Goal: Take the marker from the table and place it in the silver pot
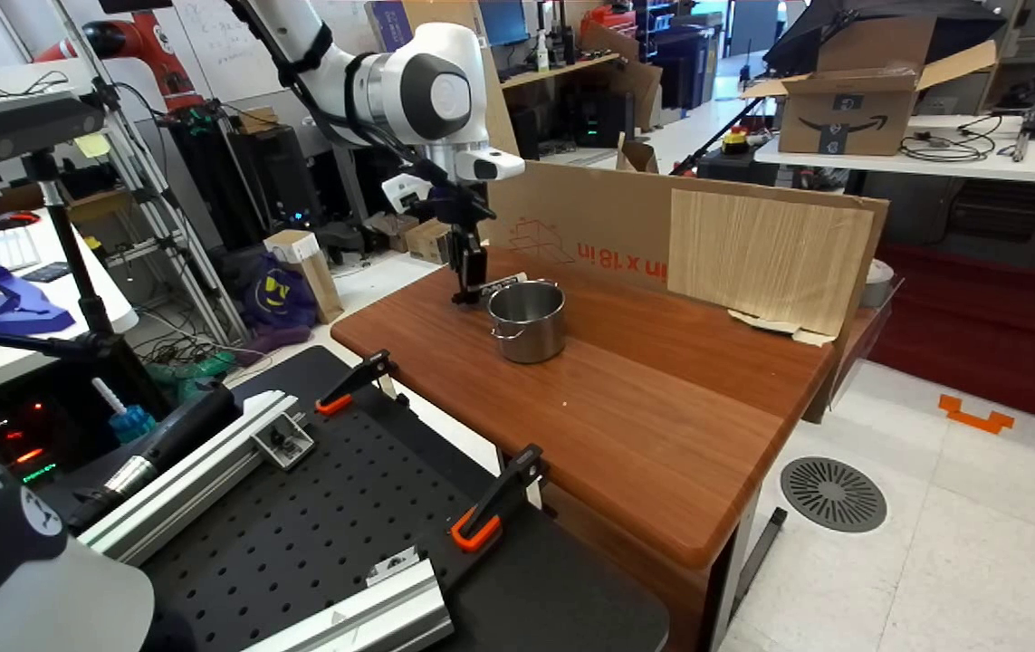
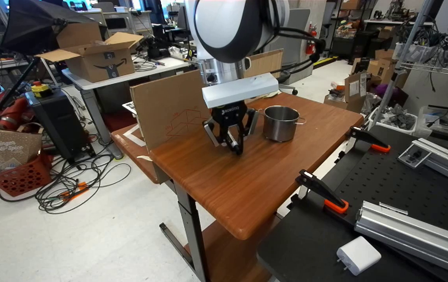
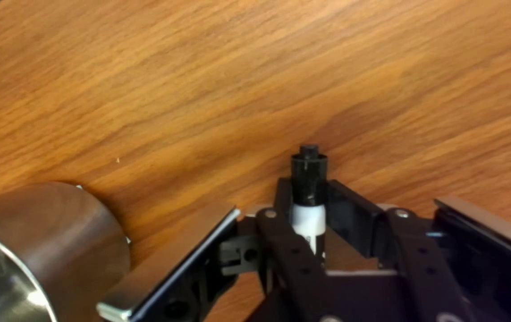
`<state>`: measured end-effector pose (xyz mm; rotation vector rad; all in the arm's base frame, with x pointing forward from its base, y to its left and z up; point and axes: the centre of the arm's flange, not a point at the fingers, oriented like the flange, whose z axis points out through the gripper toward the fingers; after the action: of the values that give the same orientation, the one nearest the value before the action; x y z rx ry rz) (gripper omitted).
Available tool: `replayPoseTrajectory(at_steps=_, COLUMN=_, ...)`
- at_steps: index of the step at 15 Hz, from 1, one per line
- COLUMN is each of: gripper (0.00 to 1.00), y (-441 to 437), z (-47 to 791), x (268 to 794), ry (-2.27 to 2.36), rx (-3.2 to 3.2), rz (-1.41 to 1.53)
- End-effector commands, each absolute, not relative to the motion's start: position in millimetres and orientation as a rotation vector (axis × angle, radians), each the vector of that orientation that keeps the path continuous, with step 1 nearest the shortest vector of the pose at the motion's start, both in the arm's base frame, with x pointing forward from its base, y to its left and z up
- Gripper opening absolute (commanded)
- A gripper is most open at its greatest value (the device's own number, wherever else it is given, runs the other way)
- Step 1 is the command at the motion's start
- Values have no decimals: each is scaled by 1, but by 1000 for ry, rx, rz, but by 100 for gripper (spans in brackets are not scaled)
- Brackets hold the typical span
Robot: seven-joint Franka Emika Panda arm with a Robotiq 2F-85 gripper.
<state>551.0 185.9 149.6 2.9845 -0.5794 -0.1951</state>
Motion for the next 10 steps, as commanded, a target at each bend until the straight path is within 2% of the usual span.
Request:
replayPoseTrajectory(at_steps=1, gripper=6, y=189, z=172, x=542, ry=-514, rx=3022, rz=-197)
replayPoseTrajectory(at_steps=10, gripper=6, y=144, z=230, x=522, ry=-542, rx=3148, rz=-248)
